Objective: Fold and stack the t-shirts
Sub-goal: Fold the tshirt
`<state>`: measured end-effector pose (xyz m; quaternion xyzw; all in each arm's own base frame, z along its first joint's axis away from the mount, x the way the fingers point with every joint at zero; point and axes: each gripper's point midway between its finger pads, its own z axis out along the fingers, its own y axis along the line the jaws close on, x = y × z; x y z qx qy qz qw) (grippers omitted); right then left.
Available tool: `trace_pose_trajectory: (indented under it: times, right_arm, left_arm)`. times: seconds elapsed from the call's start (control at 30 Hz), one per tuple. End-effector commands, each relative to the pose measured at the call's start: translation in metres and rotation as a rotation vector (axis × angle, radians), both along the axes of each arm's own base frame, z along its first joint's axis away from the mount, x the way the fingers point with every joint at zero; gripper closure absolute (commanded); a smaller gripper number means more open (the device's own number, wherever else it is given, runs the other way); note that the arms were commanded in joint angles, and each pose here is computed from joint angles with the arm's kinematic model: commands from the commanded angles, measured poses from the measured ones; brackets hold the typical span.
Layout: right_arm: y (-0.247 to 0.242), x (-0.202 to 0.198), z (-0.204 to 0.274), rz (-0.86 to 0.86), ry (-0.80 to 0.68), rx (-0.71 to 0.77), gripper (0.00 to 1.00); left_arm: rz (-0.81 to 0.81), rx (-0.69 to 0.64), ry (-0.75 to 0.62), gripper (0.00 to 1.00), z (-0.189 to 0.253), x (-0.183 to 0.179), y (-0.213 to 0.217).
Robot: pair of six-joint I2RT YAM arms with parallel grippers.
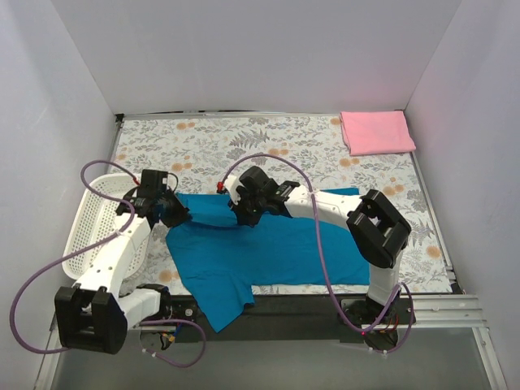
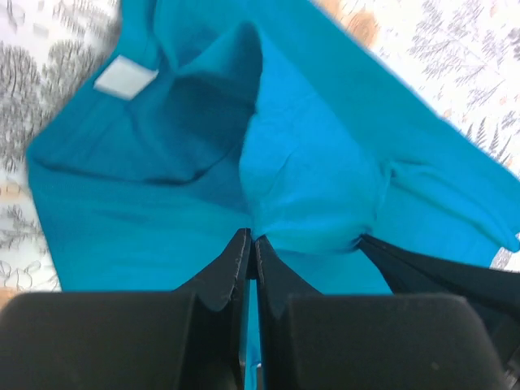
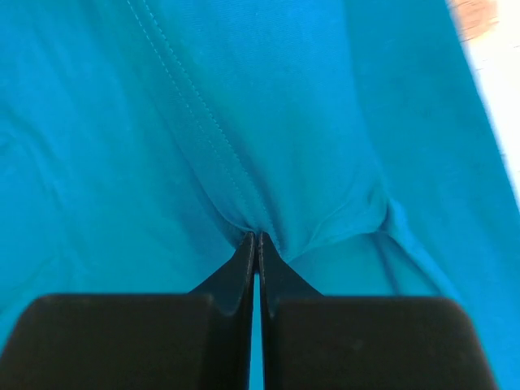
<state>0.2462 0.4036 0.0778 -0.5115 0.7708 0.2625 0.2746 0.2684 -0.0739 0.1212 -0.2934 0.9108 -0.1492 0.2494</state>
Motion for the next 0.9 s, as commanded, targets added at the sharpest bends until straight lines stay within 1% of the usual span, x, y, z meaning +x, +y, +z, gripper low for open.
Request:
trace_pose_trajectory:
  times: [0.0, 0.17, 0.33, 0.5, 0.7, 0.73, 0.8, 0.83, 0.87]
  right_arm:
    - [-0.001, -0.022, 0.006, 0.037, 0.048, 0.004, 0.99]
    - [-0.009, -0.033, 0.001, 0.047, 0.069, -0.033, 0.99]
    - [-0.019, -0.043, -0.007, 0.055, 0.094, -0.077, 0.99]
    - [-0.024, -0.047, -0.017, 0.078, 0.109, -0.114, 0.99]
    - [-0.019, -0.054, -0.025, 0.109, 0.15, -0.123, 0.99]
    - [-0.019, -0.054, -0.026, 0.11, 0.154, -0.126, 0.93]
    - [-0.019, -0.054, -0.025, 0.109, 0.152, -0.13, 0.86]
    - [-0.02, -0.054, -0.024, 0.108, 0.151, -0.131, 0.81]
    - [-0.02, -0.053, -0.023, 0.106, 0.146, -0.134, 0.78]
  left_arm:
    - [0.021, -0.053, 0.044, 1.0, -0.007, -0.032, -0.004]
    - [0.019, -0.124, 0.101, 1.0, -0.022, -0.054, -0.014]
    - [0.035, -0.154, 0.17, 1.0, -0.038, -0.075, -0.017]
    - [0.039, -0.185, 0.209, 1.0, -0.045, -0.086, -0.021]
    - [0.05, -0.169, 0.239, 1.0, -0.054, -0.096, -0.018]
    - [0.057, -0.158, 0.241, 0.98, -0.055, -0.096, -0.015]
    - [0.065, -0.145, 0.25, 0.94, -0.057, -0.099, -0.013]
    - [0.074, -0.134, 0.249, 0.89, -0.059, -0.099, -0.011]
    - [0.082, -0.131, 0.25, 0.85, -0.058, -0.099, -0.01]
